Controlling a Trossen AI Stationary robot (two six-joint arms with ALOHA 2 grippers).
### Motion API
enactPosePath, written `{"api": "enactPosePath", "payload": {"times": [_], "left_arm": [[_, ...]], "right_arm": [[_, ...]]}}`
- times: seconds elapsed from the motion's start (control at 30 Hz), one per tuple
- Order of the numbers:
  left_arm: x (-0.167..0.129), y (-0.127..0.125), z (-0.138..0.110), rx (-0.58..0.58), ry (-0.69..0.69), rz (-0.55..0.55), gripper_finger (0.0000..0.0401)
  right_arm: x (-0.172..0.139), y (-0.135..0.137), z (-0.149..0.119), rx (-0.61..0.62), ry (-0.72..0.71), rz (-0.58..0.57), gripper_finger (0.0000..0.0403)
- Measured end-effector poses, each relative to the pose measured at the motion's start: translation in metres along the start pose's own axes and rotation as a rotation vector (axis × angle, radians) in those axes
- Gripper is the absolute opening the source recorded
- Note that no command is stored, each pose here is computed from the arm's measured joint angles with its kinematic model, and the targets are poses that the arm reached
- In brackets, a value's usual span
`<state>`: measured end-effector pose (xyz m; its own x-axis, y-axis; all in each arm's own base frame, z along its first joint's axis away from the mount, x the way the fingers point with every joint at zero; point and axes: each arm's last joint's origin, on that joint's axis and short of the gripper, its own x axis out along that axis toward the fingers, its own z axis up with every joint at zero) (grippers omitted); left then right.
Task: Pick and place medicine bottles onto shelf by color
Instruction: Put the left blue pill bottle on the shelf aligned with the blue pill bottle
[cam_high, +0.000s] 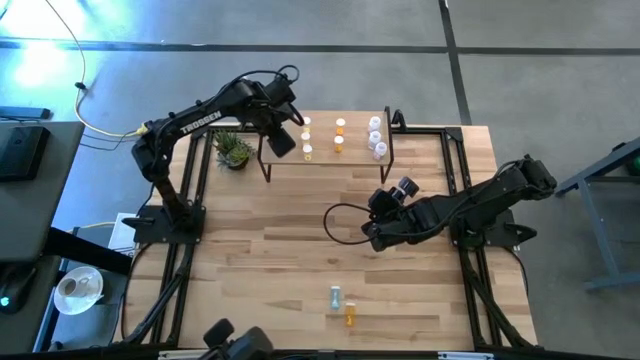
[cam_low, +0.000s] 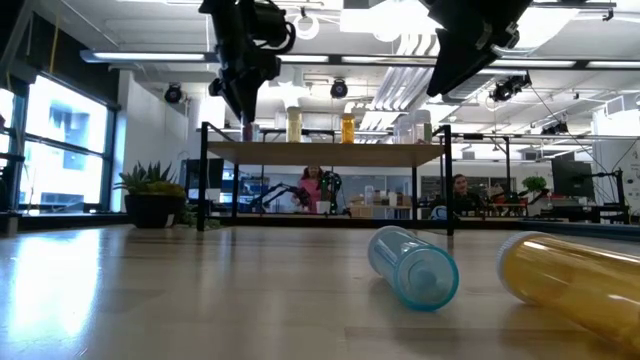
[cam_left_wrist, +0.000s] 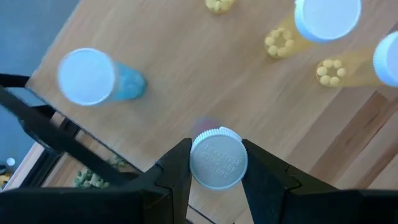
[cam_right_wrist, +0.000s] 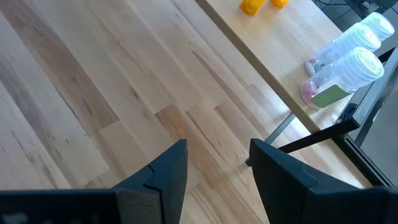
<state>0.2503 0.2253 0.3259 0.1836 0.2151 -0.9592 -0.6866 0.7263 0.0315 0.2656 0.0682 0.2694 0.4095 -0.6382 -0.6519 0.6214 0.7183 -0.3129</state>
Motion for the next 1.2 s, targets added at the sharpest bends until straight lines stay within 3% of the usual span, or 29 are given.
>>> {"api": "enactPosePath", "payload": {"times": [0.77, 1.2], "left_arm": [[0.0067, -0.0005, 0.0024, 0.009, 0.015, 0.051, 0.0114], [0.0068, -0.0005, 0.0023, 0.035, 0.017, 0.051, 0.0162]], "right_arm": [[0.0000, 0.0001, 0.0000, 0.000, 0.001, 0.001, 0.0165], [0.0000, 0.0001, 0.0000, 0.000, 0.001, 0.001, 0.0165]]}}
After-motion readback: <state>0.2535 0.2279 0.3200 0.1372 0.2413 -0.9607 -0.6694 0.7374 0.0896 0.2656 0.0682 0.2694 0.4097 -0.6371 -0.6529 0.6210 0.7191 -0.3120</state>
